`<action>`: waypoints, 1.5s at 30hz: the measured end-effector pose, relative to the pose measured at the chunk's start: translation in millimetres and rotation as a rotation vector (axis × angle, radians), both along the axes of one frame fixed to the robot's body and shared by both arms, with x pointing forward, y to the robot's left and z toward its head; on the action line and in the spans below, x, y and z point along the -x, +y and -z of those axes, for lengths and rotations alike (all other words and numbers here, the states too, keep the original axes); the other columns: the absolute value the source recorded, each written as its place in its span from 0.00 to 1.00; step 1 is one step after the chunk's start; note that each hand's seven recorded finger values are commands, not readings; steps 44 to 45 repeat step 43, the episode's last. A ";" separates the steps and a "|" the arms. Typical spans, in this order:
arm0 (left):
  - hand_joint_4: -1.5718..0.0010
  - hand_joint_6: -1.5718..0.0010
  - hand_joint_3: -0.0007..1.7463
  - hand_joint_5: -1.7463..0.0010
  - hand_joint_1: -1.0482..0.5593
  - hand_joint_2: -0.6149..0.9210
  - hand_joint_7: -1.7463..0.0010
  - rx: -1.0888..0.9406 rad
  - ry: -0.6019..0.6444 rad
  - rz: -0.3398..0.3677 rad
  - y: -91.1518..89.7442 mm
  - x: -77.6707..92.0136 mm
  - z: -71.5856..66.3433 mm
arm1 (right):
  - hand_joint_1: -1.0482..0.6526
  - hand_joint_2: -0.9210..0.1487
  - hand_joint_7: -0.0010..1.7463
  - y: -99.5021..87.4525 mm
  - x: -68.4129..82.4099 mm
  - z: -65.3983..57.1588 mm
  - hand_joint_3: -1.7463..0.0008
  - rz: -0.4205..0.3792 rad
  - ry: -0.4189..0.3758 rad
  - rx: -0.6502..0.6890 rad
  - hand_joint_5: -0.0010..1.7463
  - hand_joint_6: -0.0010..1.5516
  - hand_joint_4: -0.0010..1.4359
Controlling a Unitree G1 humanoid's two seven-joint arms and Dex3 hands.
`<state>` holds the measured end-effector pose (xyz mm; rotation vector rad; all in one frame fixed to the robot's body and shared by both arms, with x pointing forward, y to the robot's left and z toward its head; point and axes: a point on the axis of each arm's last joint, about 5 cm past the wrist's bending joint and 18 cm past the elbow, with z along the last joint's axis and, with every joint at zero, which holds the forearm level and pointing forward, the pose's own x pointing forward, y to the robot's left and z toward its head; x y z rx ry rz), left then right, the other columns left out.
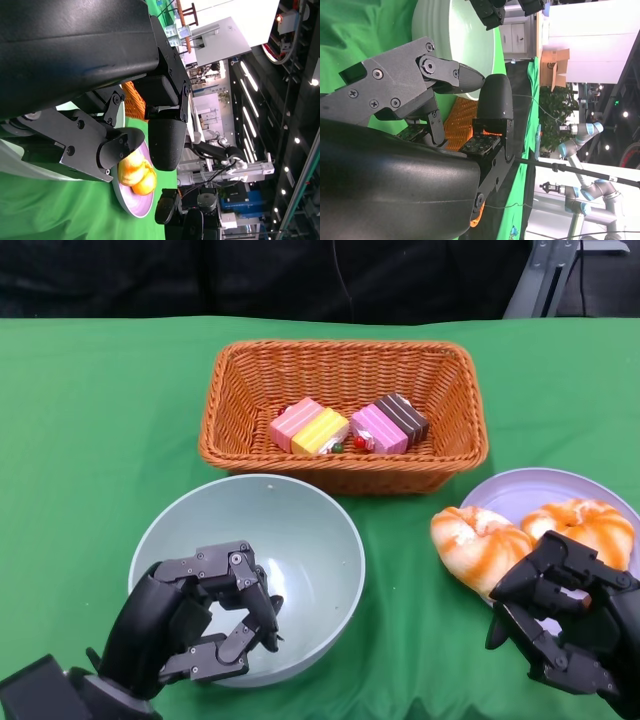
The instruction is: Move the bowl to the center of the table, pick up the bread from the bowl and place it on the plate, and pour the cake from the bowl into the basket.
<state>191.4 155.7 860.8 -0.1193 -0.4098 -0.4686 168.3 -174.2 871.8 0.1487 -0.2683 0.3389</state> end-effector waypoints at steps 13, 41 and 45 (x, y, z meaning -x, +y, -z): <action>0.48 0.50 0.74 0.05 0.70 0.74 0.15 -0.023 0.033 0.072 5.9 -1.6 0.1 | 0.58 0.33 0.80 6.0 3.7 -1.2 0.46 -0.014 -0.004 0.004 0.93 0.39 0.48; 0.46 0.48 0.72 0.08 0.72 0.72 0.18 -0.026 0.009 0.125 10.0 -6.1 -5.2 | 0.56 0.38 0.75 11.6 4.7 -2.9 0.45 -0.061 -0.019 0.004 0.93 0.41 0.48; 0.46 0.48 0.72 0.08 0.72 0.73 0.18 -0.025 0.009 0.124 9.5 -6.2 -4.2 | 0.56 0.37 0.75 11.4 4.1 -1.9 0.47 -0.062 -0.020 0.005 0.93 0.41 0.49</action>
